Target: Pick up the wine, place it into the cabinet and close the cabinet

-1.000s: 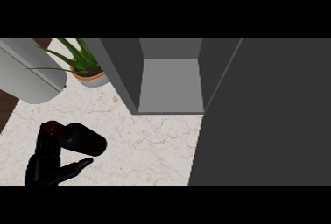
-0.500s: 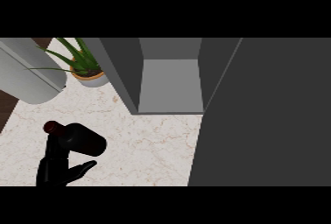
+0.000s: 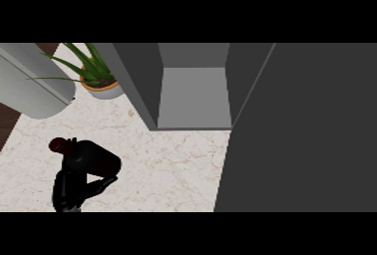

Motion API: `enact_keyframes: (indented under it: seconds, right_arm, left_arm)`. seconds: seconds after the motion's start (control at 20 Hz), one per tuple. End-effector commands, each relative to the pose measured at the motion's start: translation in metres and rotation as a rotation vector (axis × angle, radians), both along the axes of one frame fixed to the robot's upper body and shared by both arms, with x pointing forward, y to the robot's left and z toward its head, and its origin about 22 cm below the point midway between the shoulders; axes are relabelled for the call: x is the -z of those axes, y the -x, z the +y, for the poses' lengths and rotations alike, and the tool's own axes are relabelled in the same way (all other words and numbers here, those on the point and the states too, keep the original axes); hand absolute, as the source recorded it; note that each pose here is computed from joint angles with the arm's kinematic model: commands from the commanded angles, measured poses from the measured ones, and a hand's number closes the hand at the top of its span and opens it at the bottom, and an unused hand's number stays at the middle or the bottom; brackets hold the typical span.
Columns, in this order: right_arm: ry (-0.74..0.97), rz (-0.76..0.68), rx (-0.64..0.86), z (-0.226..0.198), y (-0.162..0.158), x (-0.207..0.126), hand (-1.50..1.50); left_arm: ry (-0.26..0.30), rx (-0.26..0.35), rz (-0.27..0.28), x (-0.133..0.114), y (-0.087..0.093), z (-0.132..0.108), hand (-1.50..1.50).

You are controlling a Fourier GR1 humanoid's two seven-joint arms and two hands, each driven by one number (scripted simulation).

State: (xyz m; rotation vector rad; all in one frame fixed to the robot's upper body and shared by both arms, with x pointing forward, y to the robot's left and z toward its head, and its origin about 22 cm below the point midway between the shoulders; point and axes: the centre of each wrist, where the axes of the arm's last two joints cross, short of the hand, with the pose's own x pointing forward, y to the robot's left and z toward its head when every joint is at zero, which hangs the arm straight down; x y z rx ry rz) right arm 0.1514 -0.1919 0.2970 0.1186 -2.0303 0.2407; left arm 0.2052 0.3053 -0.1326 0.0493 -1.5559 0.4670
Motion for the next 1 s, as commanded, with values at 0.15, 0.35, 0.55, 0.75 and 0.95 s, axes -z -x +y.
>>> enact_keyframes:
  seconds: [0.15,0.35,0.55,0.75,0.95]
  right_arm:
    - [-0.013,0.025,-0.052,-0.013,0.011,0.014,-1.5]
    - [-0.014,0.029,-0.047,-0.005,0.025,0.013,-1.5]
    - [-0.01,0.029,-0.054,-0.012,0.02,0.006,-1.5]
    - [-0.022,0.039,-0.053,-0.01,0.023,0.008,-1.5]
    - [0.021,0.028,-0.055,-0.004,0.02,0.01,-1.5]
  left_arm:
    - [0.075,0.024,-0.056,0.006,-0.013,0.004,1.5]
    - [0.013,0.123,-0.067,0.013,-0.017,-0.016,1.5]
    - [-0.2,0.135,-0.131,-0.001,-0.029,-0.001,1.5]
    - [-0.234,0.157,-0.19,-0.008,-0.027,-0.012,1.5]
    - [-0.248,0.312,-0.272,-0.016,-0.054,-0.069,1.5]
